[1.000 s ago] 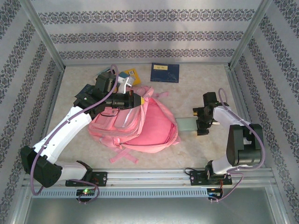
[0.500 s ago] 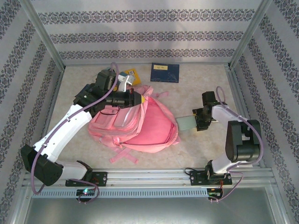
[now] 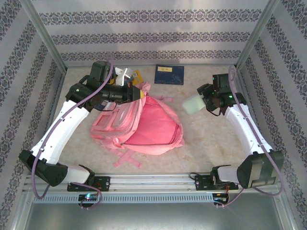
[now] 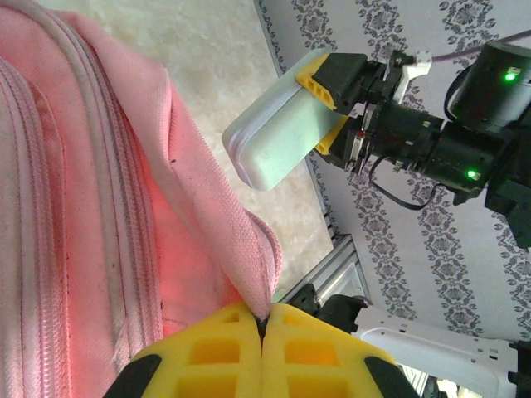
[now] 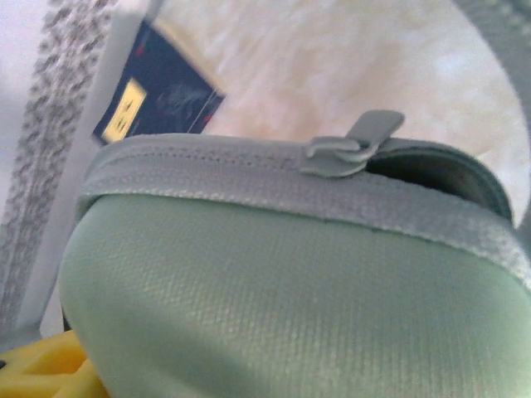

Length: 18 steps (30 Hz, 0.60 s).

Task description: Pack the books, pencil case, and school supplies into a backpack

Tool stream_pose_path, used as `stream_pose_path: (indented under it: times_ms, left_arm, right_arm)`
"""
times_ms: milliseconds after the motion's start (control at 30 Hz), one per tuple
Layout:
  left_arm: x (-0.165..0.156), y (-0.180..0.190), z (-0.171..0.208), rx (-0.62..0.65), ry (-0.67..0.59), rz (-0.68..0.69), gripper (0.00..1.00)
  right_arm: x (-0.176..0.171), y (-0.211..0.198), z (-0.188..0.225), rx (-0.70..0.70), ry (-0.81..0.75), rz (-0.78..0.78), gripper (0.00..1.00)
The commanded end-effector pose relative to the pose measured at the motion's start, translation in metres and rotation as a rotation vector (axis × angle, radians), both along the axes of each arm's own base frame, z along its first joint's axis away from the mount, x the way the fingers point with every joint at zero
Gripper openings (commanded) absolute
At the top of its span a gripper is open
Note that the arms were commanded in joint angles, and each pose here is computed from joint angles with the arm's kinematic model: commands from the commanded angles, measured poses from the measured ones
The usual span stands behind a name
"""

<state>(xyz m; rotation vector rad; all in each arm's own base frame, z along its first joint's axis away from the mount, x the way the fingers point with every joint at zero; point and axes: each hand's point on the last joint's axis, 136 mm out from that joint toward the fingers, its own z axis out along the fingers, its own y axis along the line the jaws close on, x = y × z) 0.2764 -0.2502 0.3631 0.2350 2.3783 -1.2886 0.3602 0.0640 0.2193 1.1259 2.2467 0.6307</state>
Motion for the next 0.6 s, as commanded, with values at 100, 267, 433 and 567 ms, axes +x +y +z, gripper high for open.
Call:
stream_pose_path:
  times_ms: [100,267,433,567]
  left_arm:
    - [0.002,-0.008,0.052,-0.083,-0.137,-0.074,0.0]
    - [0.012,-0.015,0.066,-0.116,-0.159,-0.082,0.0]
    - [0.021,-0.022,0.075,-0.145,-0.168,-0.092,0.0]
    - [0.026,-0.027,0.082,-0.184,-0.175,-0.097,0.0]
  right_arm:
    - [-0.009,0.087,0.025,0.085,-0.093,0.311,0.59]
    - [-0.025,0.163,0.023,0.14,-0.116,0.54,0.59]
    - [-0.038,0.221,0.01,0.157,-0.102,0.729,0.6]
    - [-0.043,0.249,-0.01,0.138,-0.068,0.81,0.62]
